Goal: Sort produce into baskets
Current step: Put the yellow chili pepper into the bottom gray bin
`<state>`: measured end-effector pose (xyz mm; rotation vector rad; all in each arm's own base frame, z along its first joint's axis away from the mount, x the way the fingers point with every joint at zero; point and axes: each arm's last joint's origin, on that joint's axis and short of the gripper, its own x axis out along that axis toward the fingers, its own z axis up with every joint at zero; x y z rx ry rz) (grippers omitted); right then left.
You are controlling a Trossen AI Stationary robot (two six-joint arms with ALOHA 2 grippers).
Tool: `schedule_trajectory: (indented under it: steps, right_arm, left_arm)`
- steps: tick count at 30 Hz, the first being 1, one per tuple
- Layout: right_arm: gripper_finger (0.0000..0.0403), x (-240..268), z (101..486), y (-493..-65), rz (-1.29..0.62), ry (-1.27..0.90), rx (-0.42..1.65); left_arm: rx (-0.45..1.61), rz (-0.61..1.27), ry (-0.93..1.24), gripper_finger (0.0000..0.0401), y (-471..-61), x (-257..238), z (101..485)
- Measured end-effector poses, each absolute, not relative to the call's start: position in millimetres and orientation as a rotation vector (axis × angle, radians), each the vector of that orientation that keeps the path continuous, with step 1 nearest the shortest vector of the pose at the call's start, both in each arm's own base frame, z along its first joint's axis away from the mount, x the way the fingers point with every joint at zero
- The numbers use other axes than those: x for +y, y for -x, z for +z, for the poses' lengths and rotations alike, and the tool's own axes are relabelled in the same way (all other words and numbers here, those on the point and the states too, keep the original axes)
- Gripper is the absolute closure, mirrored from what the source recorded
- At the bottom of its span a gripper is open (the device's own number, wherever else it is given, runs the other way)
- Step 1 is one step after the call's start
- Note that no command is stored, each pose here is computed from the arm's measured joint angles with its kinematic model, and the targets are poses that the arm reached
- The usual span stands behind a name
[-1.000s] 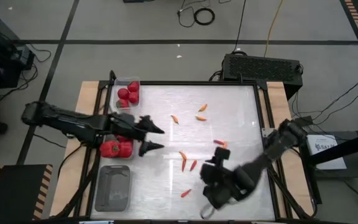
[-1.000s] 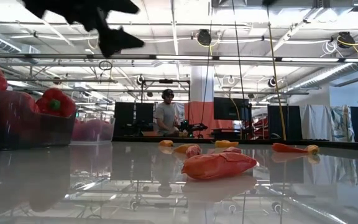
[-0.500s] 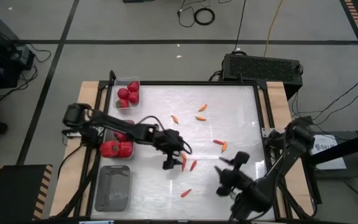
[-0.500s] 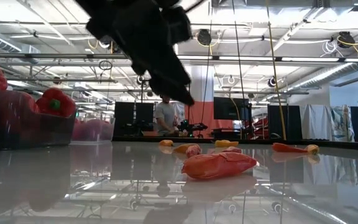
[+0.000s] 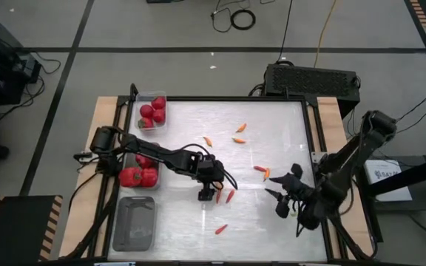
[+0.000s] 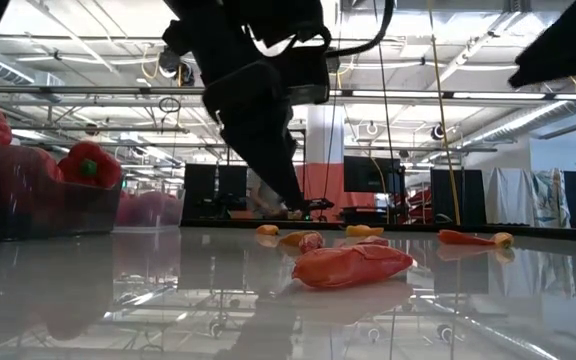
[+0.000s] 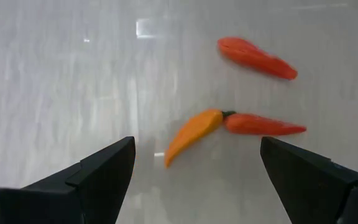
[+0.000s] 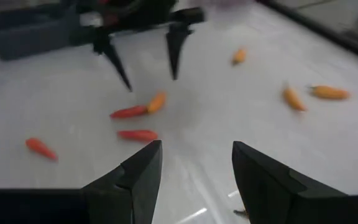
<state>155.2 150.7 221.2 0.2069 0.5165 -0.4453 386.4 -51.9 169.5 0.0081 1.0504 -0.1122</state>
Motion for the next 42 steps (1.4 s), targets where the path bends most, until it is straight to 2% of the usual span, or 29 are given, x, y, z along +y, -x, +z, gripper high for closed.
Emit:
schedule_trajectory:
  steps: [4, 8, 18, 25, 34, 42]
  right_arm:
    - [0.0224, 131.7, 198.5, -154.9, -0.366, -0.243, 0.542]
    - [0.0244, 109.2, 193.8, -151.2, -0.339, -0.306, 0.516]
    - [0.0273, 80.8, 225.4, -158.3, -0.321, -0.19, 0.351]
    - [0.0273, 76.9, 227.1, -163.5, -0.269, -0.14, 0.367]
    - [0.0273, 76.2, 227.4, -164.8, -0.252, -0.151, 0.371]
    - [0.0273, 75.2, 228.6, -165.9, -0.258, -0.153, 0.359]
  left_arm:
    - [1.051, -0.097, 0.037, 0.0049, -386.7, -51.5, 169.8]
    - [1.053, -0.108, 0.034, 0.0049, -386.4, -52.8, 169.7]
    - [1.039, -0.11, -0.082, 0.0049, -387.1, -47.1, 168.7]
    - [1.024, -0.205, -0.142, 0.0056, -394.5, -46.6, 153.0]
    - [1.058, -0.227, -0.157, 0.0143, -396.9, -47.6, 137.2]
    - [1.074, -0.229, -0.156, 0.0256, -395.5, -48.2, 136.6]
